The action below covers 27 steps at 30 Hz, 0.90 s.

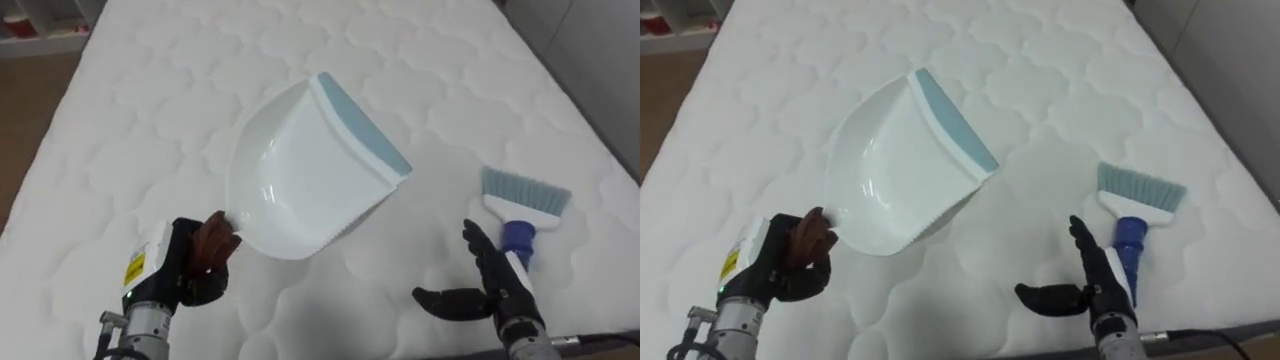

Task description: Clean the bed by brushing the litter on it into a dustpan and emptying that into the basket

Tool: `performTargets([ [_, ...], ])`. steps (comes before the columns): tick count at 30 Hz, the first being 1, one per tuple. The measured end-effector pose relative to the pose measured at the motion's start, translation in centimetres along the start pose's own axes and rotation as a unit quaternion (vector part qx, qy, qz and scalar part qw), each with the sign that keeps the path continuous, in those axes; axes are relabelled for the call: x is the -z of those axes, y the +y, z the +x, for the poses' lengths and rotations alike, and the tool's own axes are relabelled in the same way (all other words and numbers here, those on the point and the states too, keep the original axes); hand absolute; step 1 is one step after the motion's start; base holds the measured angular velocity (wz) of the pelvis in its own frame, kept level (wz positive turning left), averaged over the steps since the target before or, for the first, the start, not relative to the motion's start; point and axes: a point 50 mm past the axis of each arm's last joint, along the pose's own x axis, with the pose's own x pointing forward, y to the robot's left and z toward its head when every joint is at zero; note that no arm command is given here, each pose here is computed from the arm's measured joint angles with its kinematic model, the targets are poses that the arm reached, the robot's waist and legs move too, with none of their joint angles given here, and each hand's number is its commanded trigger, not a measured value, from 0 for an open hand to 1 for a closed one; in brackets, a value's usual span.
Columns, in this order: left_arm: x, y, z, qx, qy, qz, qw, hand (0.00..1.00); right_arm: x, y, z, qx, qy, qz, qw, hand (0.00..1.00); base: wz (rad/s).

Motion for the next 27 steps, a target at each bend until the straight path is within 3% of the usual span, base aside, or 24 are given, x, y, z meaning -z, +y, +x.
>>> performTargets([
  [14,0.5,-0.8,-0.6,0.001,0.047,-0.116,0.992,0.0,-1.1,1.3,-0.2,-0.027,-0.023,0.004,0.999,0.0,-0.01],
  [27,2.6,-2.3,-1.9,-0.01,0.137,-0.219,0.966,0.0,-1.3,1.4,-0.2,-0.006,-0.026,0.016,1.0,0.0,0.01],
])
